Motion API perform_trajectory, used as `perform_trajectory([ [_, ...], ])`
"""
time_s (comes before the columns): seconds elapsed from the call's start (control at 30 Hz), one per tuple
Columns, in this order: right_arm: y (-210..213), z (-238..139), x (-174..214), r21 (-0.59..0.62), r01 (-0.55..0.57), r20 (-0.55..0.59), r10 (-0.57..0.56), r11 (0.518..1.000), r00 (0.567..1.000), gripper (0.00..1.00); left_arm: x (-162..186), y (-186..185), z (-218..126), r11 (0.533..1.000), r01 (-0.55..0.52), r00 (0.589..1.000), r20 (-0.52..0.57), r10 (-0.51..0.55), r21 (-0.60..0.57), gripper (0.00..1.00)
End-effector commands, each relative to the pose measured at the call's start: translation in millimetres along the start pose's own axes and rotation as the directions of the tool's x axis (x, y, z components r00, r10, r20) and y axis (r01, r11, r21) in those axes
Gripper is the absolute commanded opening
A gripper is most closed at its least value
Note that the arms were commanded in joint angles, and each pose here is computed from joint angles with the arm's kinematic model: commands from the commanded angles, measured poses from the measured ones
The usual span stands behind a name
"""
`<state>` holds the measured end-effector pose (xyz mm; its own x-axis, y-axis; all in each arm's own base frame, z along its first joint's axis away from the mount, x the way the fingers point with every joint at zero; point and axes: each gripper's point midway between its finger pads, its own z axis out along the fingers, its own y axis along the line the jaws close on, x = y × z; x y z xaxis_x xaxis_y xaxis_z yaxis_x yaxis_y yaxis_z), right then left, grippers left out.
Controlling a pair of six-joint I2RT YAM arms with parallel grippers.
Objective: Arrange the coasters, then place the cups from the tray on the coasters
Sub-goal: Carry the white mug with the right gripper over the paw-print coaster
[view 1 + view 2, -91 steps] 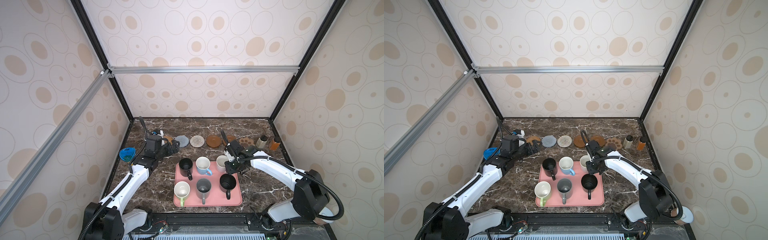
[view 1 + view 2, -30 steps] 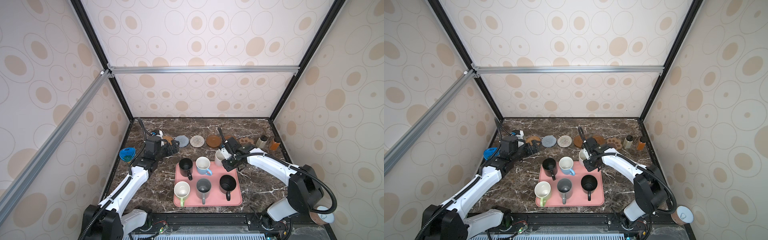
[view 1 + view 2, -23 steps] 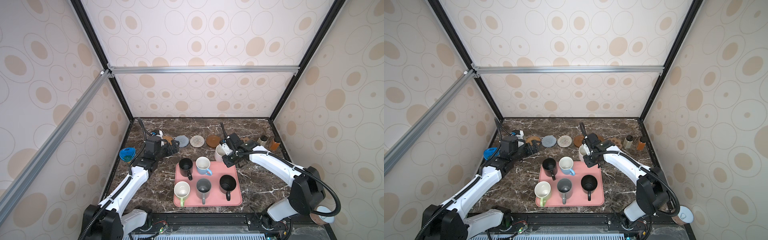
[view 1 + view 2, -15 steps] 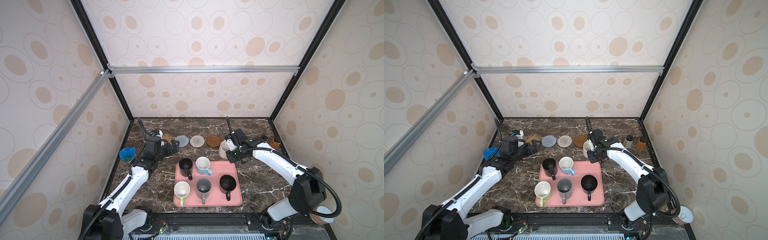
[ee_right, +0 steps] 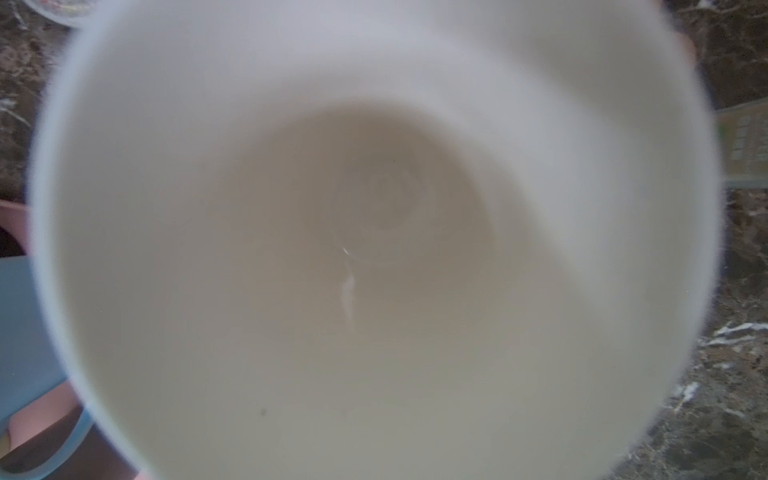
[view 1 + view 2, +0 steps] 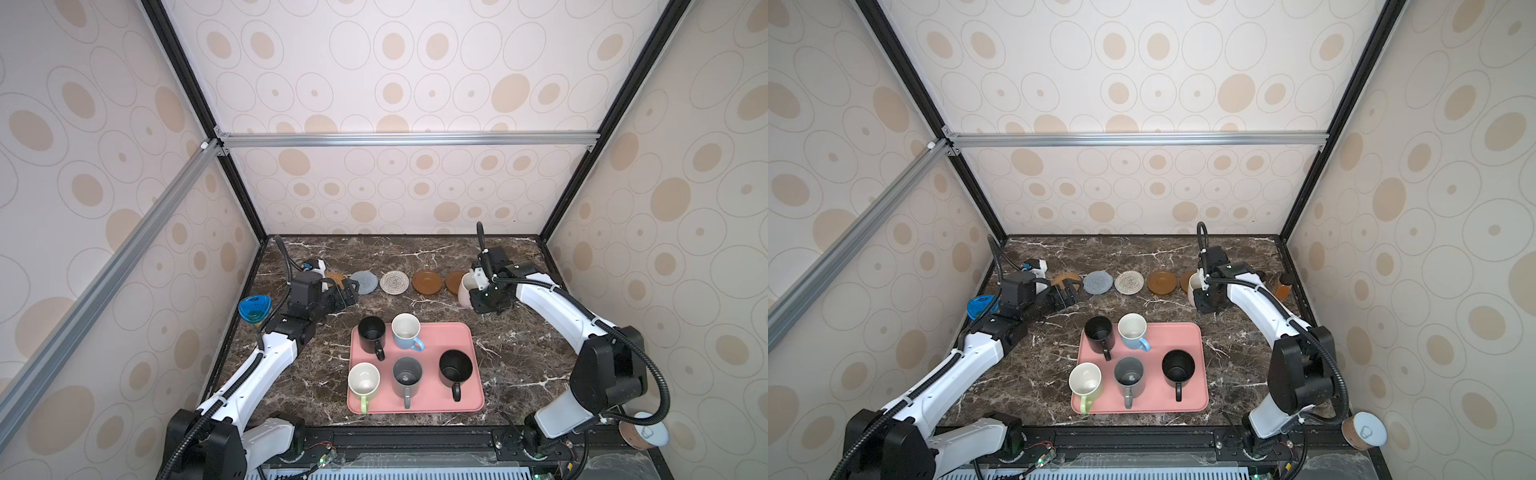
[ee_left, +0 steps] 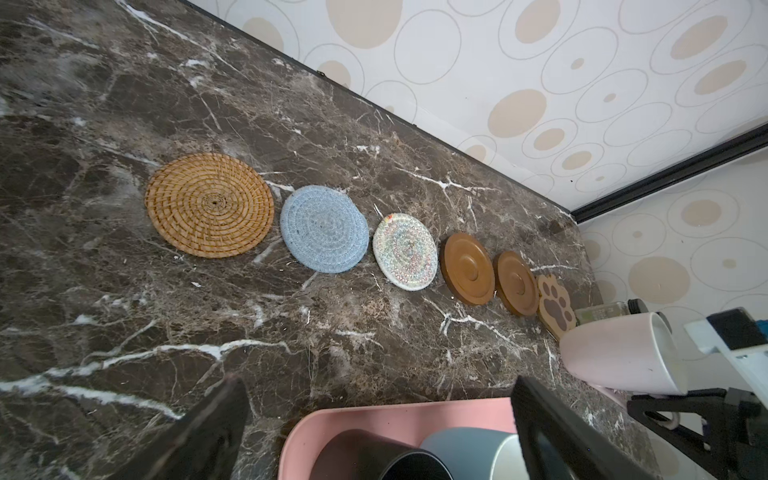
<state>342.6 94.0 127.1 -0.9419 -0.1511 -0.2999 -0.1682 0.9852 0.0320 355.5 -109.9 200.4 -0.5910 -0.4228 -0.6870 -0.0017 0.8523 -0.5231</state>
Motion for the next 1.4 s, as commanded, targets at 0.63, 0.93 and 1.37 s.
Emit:
perform_trajectory([
  [0.63, -84.7, 20.6, -61.4, 0.116, -0.095, 0.058, 0.089, 0.989, 0.994, 0.0, -2.5, -0.9, 8.8, 1.0, 0.022, 1.0, 0.002, -0.022, 0.016, 1.0],
  [0.93, -96.5, 31.6, -76.7, 0.113, -0.066, 0.056, 0.06, 0.991, 0.997, 0.02, -2.3, -2.0, 10.1, 0.999, 0.024, 1.0, -0.001, -0.024, 0.022, 1.0],
  [1.37, -109.3, 44.4, -77.9, 0.116, -0.075, 0.03, 0.072, 0.99, 0.997, 0.02, -0.8, -3.0, 9.7, 0.999, 0.019, 1.0, -0.009, -0.019, 0.027, 1.0],
])
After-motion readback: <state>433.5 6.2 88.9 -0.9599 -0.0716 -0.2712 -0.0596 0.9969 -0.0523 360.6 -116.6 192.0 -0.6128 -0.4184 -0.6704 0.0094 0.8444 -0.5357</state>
